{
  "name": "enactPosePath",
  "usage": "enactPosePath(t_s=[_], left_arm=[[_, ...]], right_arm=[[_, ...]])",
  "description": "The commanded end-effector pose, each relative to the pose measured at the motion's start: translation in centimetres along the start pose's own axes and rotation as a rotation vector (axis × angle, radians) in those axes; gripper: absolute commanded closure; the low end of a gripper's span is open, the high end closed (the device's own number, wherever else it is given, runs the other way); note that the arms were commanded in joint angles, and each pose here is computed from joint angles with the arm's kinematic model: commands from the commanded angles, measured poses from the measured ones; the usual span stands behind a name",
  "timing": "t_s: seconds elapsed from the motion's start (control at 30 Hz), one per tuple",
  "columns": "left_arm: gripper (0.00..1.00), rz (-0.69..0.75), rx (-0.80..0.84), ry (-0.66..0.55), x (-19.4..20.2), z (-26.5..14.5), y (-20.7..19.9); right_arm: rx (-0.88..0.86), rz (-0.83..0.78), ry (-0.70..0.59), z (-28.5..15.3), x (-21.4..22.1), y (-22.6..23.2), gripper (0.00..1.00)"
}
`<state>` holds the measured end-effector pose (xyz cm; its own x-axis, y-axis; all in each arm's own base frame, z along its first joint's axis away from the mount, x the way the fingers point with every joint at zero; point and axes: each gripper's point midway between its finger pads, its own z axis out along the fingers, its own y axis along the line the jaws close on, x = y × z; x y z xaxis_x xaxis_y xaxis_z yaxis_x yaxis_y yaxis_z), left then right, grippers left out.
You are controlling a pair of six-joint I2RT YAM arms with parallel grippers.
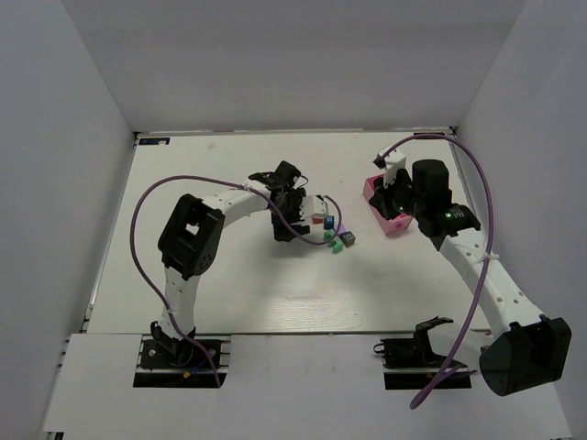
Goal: Build the wood block tower
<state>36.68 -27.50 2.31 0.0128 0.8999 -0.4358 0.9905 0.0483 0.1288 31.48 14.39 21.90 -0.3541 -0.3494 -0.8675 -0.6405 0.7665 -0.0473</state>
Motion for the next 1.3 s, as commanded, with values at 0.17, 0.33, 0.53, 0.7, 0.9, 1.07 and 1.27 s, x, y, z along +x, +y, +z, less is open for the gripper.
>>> enactPosePath(t_s=[0.17,0.33,0.53,0.7,0.9,1.07,1.27], left_arm=[[0.00,-0.076,-0.326,-0.187,-6.7,-11.8,3.0],[0.00,-0.377,-0.534,-0.367,-7.9,-19.7,2.9],[0.00,-0.704,-0.501,-0.444,-4.2,-21.8,-2.8],[0.00,-0.804,-0.601,-0.624,-1.7,-23.6,-5.7],[0.00,-0.815,-0.678,-0.675,-0.7,-25.0,-5.9],[0.00,-0.799,-0.685,-0.666,0.2,-24.8,-6.7],[0.00,-0.784,-0.665,-0.692,-0.3,-25.2,-7.1]], right_arm=[[-0.039,-0.031,0.023,0.8,0.9,0.3,0.69],[-0.192,-0.078,0.059,1.5,2.3,2.8,0.56],[-0.282,-0.112,0.143,3.3,4.0,5.7,0.61],[-0.271,-0.150,0.242,5.4,5.8,7.0,0.65],[-0.221,-0.187,0.342,7.9,8.1,7.3,0.58],[-0.173,-0.200,0.378,9.3,8.6,7.1,0.52],[-0.160,-0.212,0.417,10.3,9.2,7.3,0.48]])
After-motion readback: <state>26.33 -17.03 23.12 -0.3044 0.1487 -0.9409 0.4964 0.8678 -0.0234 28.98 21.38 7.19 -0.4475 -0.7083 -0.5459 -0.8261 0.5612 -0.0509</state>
